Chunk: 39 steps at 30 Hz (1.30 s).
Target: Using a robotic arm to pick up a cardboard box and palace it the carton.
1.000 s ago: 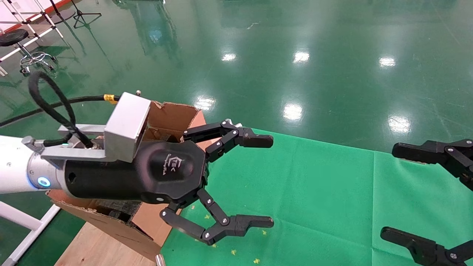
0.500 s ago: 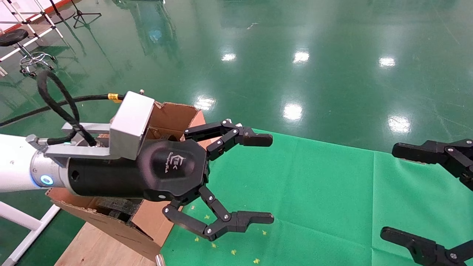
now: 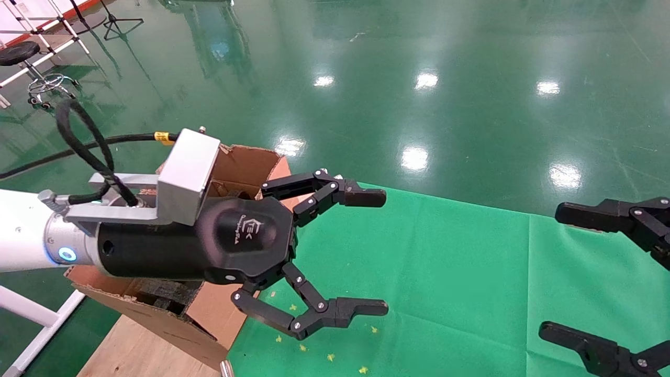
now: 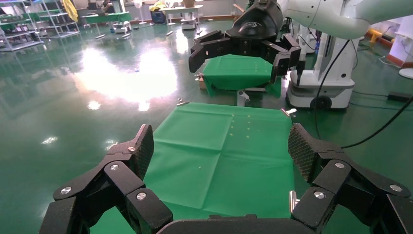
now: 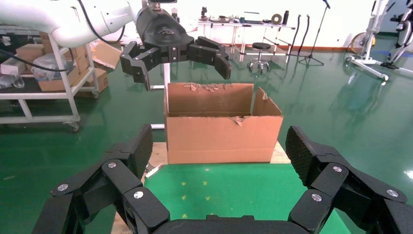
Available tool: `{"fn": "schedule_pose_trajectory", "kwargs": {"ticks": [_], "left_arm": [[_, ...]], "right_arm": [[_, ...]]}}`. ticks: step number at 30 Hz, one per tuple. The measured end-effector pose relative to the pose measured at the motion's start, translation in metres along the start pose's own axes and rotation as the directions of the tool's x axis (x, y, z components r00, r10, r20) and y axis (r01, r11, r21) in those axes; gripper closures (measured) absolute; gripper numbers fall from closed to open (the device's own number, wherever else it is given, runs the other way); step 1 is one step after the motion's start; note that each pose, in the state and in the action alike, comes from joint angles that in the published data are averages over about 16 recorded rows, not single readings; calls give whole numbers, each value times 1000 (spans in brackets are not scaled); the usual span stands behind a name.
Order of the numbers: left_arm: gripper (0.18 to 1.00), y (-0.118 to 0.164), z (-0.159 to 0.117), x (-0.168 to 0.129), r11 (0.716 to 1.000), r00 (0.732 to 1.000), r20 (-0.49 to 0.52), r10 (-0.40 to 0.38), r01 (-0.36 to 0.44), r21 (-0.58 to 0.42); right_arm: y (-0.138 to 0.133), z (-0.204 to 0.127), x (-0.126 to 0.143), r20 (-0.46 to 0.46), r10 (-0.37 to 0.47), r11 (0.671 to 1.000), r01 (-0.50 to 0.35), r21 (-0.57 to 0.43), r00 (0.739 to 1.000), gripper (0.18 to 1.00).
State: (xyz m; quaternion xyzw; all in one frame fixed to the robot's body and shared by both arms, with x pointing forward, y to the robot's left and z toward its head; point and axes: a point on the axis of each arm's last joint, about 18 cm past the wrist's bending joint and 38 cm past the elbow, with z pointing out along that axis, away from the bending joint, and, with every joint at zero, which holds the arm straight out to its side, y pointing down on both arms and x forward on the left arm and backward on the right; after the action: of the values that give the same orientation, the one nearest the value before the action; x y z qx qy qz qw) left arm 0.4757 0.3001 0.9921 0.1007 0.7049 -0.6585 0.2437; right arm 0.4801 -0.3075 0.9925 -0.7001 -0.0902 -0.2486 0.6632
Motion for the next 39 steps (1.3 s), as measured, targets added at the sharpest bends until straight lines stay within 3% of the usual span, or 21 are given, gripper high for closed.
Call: {"fn": "schedule_pose_trajectory", "kwargs": {"ticks": [39], "left_arm": [[183,0,0,-1,1000,1000,1,-1,1,-2]], "right_arm": [[0,0,0,0,0,1000,0,0,1000,178]]}}
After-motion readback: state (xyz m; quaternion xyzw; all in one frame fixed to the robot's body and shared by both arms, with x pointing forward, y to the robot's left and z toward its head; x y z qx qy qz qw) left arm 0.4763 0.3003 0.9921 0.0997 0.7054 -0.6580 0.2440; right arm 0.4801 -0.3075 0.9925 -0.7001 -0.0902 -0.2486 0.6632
